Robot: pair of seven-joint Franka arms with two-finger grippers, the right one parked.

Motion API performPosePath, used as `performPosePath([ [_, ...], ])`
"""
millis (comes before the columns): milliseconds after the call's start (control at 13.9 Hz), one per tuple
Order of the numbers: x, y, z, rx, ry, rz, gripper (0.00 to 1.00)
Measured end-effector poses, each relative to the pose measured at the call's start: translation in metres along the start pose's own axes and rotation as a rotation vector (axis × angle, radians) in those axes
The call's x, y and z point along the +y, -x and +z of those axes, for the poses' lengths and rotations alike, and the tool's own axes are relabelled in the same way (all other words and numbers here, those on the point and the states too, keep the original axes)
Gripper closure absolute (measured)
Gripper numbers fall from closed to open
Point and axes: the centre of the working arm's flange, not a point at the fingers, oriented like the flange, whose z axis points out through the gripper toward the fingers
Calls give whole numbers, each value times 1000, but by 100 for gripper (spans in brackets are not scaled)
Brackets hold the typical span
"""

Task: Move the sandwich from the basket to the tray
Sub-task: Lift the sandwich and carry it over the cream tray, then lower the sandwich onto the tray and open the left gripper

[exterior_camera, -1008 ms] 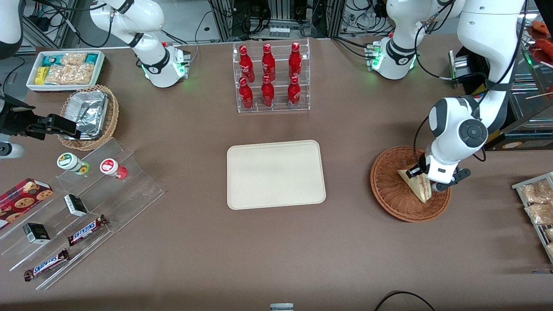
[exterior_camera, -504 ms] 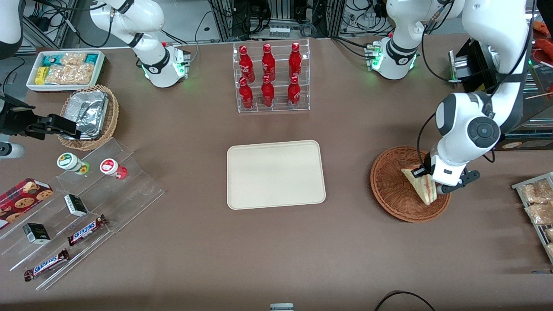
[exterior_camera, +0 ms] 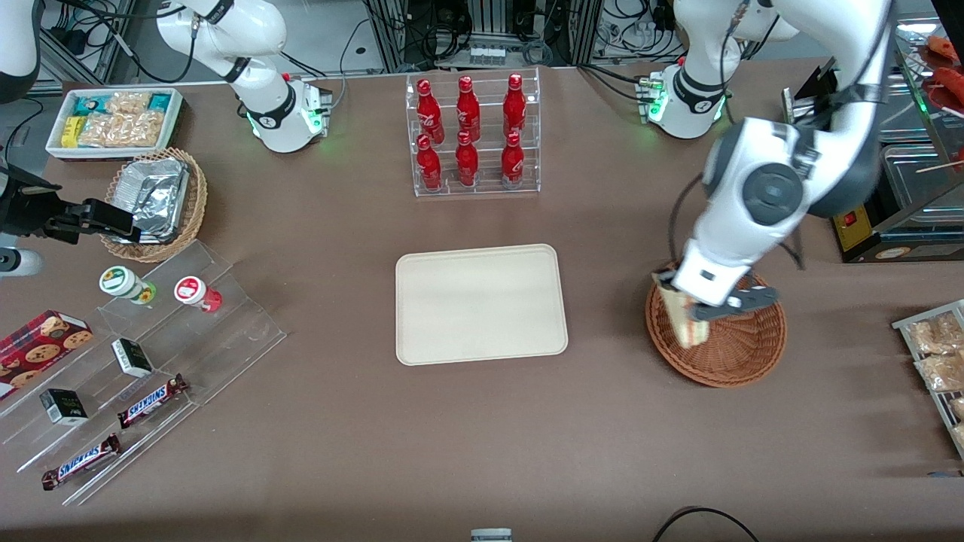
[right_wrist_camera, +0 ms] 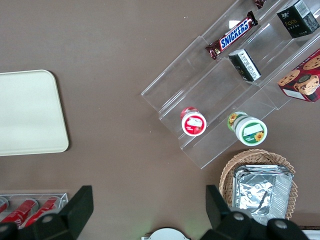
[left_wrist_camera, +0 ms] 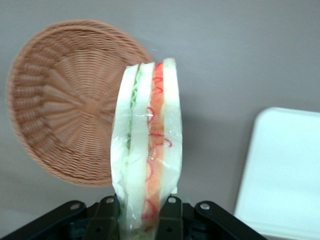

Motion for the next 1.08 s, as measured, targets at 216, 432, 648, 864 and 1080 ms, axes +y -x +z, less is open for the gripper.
performPosePath([
  [216, 75, 39, 11, -2, -11, 83, 74],
  [432, 148, 65, 28, 0, -12, 113, 74],
  [648, 214, 80, 60, 3, -8, 138, 74],
  [864, 256, 85, 90, 48, 47, 119, 81],
  [1080, 276, 100, 112, 55, 59, 123, 85],
])
